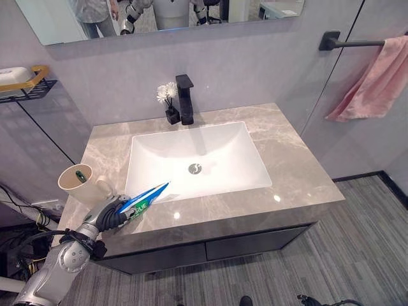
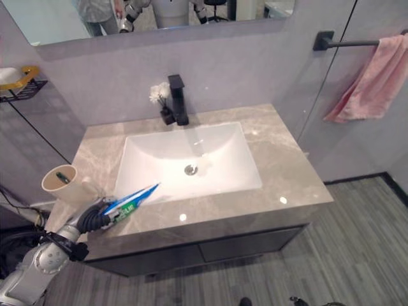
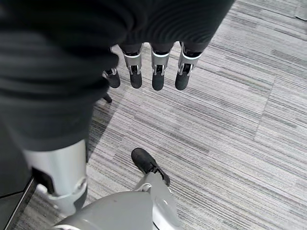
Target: Put brush and paste in cup on sink, flatten towel.
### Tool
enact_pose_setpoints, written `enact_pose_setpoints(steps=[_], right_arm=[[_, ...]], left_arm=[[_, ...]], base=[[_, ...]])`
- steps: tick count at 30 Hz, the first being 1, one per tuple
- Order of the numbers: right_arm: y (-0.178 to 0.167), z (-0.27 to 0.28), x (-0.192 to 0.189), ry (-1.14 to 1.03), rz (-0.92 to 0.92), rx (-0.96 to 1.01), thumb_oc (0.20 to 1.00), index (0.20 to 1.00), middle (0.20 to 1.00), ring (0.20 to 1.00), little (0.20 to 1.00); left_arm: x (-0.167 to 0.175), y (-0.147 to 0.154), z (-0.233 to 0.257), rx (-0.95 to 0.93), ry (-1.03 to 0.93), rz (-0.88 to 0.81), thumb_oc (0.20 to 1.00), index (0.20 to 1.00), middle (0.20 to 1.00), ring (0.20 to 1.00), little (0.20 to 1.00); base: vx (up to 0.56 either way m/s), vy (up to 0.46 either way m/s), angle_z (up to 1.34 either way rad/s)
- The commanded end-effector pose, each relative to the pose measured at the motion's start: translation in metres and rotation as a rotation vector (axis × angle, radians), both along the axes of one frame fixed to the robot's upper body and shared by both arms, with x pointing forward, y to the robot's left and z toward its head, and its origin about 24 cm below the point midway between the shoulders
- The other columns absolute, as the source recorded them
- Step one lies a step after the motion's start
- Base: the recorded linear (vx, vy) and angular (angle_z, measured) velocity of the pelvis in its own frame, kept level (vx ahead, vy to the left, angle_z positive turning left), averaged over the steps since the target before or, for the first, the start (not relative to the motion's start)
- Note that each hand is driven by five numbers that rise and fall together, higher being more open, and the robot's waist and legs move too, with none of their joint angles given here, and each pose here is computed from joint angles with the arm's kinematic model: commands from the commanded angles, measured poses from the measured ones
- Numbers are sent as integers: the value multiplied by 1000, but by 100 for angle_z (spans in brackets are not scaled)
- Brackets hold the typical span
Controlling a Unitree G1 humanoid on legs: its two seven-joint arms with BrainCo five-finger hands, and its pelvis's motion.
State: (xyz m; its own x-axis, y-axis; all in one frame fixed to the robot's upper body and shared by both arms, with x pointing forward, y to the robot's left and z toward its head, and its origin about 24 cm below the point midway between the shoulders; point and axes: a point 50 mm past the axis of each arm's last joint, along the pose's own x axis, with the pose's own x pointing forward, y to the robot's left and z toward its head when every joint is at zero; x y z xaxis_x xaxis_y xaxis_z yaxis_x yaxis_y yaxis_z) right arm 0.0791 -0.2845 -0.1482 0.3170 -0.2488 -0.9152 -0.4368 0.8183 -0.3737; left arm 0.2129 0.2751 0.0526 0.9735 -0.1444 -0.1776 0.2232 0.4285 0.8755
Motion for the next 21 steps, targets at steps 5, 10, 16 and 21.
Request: enact_pose_setpoints(steps=[5,10,16,21], right_arm=[[-3,2,10,-61,-168,-4,1000,1000,1000,1000,1000],[-10,4,6,-68,-228,-8,1000,1000,1000,1000,1000],[-15,4,2,-83,-320,2,1000,1000,1000,1000,1000],[-16,5,3,-109,-376,10,1000,1000,1000,1000,1000]], left_arm=[[0,-10,23,174,-108,-143,200,200,200,200,200],[11,-6,53,254,-278,-129,200,200,200,200,200],[24,5,82,323,-458,-58,200,200,200,200,200],[33,7,108,313,-630,7,200,200,200,200,200]], base=[[1,1,-1],[0,2,-2],[-3,0,-1],[0,0,0]])
